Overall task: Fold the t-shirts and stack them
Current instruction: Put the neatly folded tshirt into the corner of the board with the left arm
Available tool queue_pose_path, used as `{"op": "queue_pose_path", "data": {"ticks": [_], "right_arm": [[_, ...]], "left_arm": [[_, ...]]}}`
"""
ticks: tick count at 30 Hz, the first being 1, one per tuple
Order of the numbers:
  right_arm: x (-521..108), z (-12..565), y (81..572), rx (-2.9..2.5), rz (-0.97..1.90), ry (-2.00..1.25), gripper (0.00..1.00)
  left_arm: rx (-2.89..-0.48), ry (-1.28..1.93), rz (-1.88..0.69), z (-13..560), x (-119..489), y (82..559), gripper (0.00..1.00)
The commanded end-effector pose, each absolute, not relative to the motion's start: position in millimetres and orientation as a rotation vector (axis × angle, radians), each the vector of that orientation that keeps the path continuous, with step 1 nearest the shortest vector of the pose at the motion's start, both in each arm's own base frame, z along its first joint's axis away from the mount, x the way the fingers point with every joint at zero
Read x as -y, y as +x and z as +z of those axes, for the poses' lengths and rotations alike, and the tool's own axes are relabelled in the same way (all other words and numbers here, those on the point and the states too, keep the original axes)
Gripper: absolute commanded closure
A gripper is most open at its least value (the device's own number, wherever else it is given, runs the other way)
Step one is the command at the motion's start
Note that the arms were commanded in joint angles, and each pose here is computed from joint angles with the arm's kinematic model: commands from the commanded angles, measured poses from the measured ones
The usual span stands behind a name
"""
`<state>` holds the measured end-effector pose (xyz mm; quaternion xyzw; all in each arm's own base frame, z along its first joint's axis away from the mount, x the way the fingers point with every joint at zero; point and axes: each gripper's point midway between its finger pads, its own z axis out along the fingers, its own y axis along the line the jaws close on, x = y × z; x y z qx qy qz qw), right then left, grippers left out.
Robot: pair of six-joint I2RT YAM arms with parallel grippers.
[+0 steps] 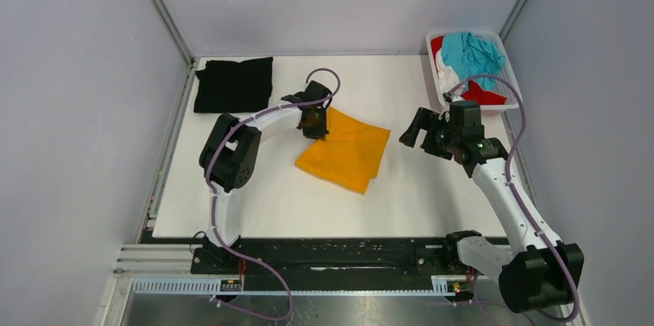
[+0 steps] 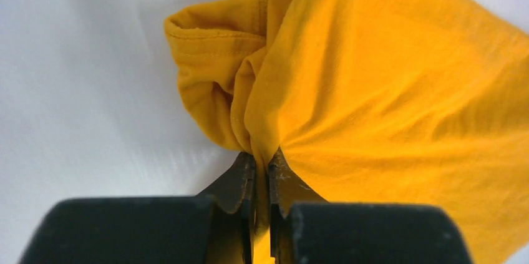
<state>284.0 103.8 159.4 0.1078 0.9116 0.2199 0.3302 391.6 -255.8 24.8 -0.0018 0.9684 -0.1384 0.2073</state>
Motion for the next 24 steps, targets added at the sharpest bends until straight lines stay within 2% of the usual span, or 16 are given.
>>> {"op": "queue_pose_path", "data": {"ticks": [1,9,24], "right_arm": [[-89,166,283,-2.331,0.480,0.279,0.01],[-73,171,287,-2.259,0.389,0.337,0.00],[-56,171,294,-2.202,0.292,0.380,0.01]], "left_arm": [[-2.635,-0.025,-0.043,34,216,409,1.00],[-2.363,-0.005,0.434,113,153,458,1.00],[-2.098,-0.013,0.650,197,62,549,1.00]]}}
